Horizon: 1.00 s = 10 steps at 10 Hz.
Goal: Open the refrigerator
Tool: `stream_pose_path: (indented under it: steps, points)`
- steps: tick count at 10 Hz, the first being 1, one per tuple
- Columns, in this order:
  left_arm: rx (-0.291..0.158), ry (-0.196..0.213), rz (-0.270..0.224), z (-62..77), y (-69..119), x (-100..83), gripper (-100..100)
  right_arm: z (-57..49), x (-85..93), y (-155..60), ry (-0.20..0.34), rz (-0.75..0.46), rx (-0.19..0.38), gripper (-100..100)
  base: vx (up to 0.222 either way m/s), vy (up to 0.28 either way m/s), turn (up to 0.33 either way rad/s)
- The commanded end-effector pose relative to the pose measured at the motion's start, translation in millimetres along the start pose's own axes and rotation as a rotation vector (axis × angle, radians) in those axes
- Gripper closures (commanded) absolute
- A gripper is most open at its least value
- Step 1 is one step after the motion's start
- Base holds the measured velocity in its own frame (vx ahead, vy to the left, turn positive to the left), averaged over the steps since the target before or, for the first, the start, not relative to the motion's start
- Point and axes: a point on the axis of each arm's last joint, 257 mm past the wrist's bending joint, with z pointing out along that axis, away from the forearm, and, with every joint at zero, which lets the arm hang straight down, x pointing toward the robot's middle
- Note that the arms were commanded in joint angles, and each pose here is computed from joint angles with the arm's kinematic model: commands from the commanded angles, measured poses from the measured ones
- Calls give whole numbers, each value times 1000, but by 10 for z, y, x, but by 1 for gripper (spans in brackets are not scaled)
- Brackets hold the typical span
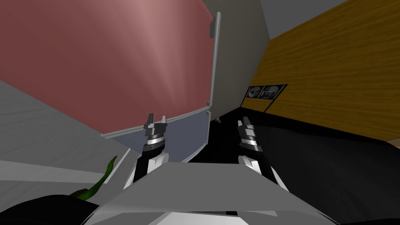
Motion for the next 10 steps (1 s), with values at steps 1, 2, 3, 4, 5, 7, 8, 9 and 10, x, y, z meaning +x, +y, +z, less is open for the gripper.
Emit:
stream_pose_path:
  steps: [1,2,3,4,5,7,8,9,10]
  points:
    - [0,0,0,0,0,0,0,0,0,0,0,0,0,0,0,0,0]
    - [0,0,0,0,0,0,0,0,0,0,0,0,0,0,0,0,0]
    - [-25,37,-1,43,91,58,-100,0,0,0,0,0,0,0,1,-10,-58]
    - [-39,51,-3,69,146,82,-100,0,0,-2,0,0,0,0,-10,-19,-119]
    - [-56,65,-7,100,211,105,-100,-1,1,-3,0,0,1,0,-18,-26,-93]
    - [-88,89,-15,179,343,148,-100,-1,1,-3,0,0,1,0,-19,-35,-90]
    - [-108,98,-20,226,422,164,-100,-1,1,-3,0,0,1,0,-17,-32,-122]
    - [-116,97,-20,225,443,159,-100,-1,1,-3,0,0,1,0,-9,-22,-64]
    - [-135,104,-25,277,521,173,-100,-1,0,-3,0,0,1,0,-9,-28,-82]
